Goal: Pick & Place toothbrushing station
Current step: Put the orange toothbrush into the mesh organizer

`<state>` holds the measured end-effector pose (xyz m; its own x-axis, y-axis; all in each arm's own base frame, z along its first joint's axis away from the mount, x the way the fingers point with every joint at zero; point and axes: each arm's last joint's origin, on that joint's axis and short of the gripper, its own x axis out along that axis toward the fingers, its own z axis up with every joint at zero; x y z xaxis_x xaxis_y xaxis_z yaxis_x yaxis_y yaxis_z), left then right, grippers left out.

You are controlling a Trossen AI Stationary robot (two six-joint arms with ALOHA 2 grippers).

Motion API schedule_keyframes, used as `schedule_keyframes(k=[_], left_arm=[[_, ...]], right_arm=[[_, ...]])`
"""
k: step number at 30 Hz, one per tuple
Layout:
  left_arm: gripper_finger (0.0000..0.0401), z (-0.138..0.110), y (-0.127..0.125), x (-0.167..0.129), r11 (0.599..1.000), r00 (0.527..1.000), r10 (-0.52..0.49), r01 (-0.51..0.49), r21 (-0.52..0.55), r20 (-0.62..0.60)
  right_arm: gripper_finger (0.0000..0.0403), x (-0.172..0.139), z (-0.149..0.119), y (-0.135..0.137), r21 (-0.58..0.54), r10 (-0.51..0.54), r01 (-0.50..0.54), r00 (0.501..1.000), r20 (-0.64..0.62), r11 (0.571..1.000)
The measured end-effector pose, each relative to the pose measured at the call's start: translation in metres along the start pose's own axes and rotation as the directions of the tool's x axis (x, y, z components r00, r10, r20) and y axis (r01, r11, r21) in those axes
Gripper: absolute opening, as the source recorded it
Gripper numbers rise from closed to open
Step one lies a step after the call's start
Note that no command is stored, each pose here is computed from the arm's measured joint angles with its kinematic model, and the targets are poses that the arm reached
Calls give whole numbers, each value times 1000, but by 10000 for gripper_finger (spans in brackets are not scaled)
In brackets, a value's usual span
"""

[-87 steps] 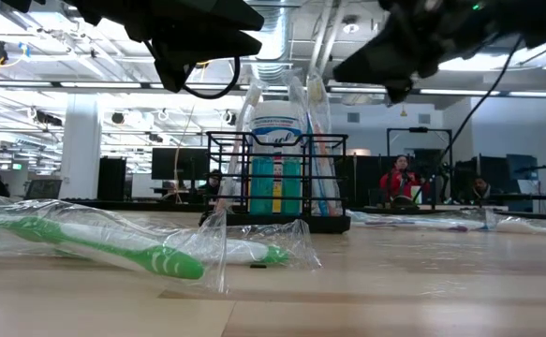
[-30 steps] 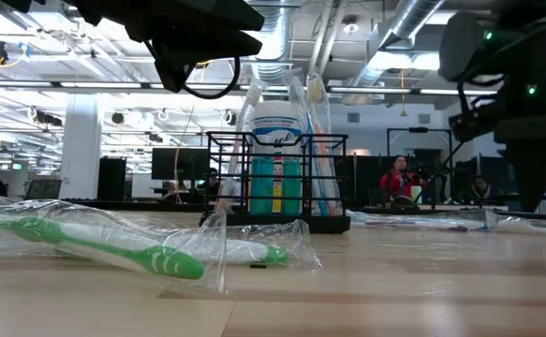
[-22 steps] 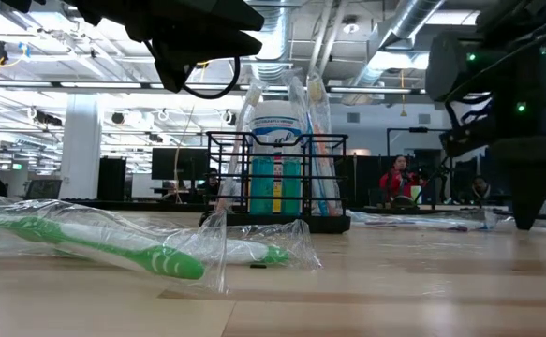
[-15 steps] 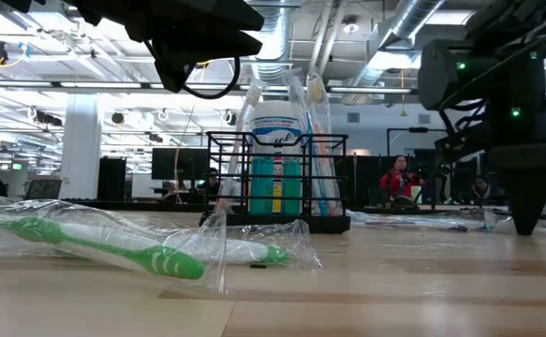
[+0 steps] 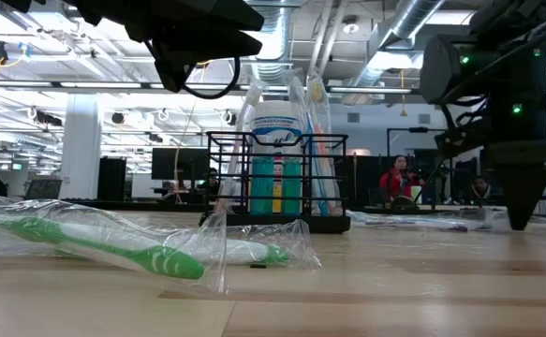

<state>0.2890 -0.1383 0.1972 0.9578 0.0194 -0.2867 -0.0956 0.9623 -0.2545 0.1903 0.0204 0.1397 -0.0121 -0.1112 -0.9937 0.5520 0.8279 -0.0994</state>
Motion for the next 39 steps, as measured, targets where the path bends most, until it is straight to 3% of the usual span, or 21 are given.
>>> schedule_keyframes(k=[9,15,24,28,33,39], left_arm=[[106,0,0,0,1000,1000,5,-5,0,2],[106,0,0,0,1000,1000,10,-10,0,5],[106,0,0,0,1000,1000,8,-8,-2,8],[106,1,0,0,1000,1000,10,-10,-3,11],[106,2,0,0,1000,1000,15,-15,-7,21],[106,2,0,0,1000,1000,13,-12,-9,27]], right_arm=[[8,-16,1,4,-19,108,-106,987,119,994],[9,-37,-2,11,-68,241,-232,934,262,970],[10,-70,-1,19,-190,418,-374,762,494,908],[4,-83,3,22,-250,484,-422,661,573,872],[8,-96,12,30,-339,547,-443,529,649,830],[8,-104,19,36,-411,584,-434,422,694,802]])
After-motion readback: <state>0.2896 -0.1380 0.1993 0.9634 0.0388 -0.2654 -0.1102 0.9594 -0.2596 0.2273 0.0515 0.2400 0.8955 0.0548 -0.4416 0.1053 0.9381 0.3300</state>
